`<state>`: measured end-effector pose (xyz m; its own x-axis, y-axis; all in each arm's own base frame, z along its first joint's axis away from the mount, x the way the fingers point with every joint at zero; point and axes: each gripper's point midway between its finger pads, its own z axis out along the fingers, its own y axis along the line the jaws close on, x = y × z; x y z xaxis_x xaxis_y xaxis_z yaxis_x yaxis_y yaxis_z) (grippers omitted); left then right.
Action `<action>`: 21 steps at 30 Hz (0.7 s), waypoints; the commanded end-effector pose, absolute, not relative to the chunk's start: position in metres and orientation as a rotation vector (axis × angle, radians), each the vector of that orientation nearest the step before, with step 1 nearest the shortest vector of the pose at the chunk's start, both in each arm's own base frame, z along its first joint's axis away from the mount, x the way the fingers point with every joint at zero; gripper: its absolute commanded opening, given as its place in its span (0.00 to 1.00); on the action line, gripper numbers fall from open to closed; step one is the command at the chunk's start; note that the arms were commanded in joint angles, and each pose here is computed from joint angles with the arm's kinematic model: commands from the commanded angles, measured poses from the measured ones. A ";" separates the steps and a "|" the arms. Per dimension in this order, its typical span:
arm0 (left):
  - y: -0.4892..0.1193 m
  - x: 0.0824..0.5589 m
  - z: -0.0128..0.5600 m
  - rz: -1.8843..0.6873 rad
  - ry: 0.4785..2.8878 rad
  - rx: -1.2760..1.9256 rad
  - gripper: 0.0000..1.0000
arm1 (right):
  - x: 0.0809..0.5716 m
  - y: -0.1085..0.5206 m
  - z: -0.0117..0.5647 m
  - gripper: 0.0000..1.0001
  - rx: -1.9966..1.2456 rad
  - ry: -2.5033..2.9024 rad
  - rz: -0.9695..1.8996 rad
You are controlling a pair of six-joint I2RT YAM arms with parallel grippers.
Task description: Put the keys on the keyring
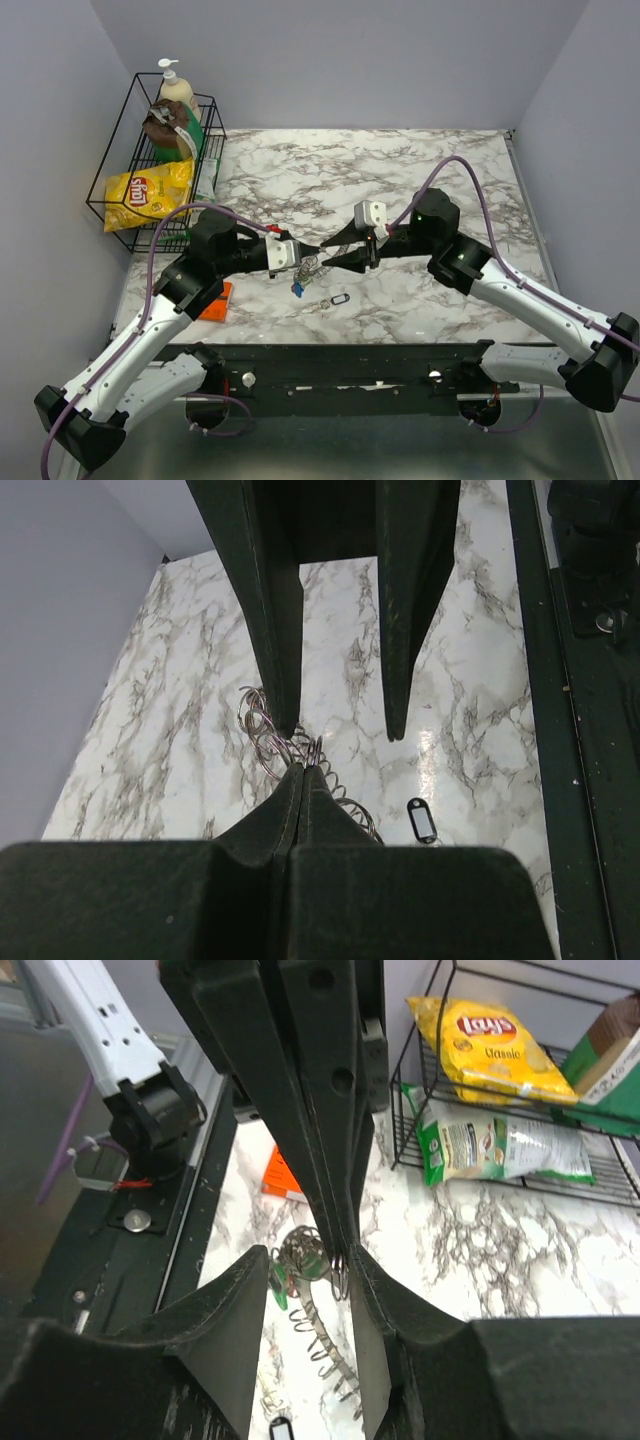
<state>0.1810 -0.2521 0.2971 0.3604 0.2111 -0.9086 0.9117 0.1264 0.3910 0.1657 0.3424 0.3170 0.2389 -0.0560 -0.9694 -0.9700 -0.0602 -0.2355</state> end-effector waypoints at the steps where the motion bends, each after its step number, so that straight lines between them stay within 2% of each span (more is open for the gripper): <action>1: -0.254 0.180 0.329 -0.692 1.042 1.338 0.00 | 0.179 0.345 0.312 0.46 -1.390 1.094 0.946; 6: -0.255 0.176 0.331 -0.715 1.028 1.345 0.00 | 0.191 0.343 0.309 0.43 -1.350 1.136 0.877; 9: -0.255 0.174 0.332 -0.723 1.021 1.344 0.00 | 0.194 0.343 0.310 0.28 -1.338 1.148 0.868; 13: -0.256 0.172 0.334 -0.729 1.011 1.346 0.00 | 0.195 0.345 0.309 0.03 -1.332 1.161 0.876; 21: -0.254 0.172 0.329 -0.723 1.028 1.347 0.00 | 0.191 0.342 0.308 0.01 -1.325 1.155 0.886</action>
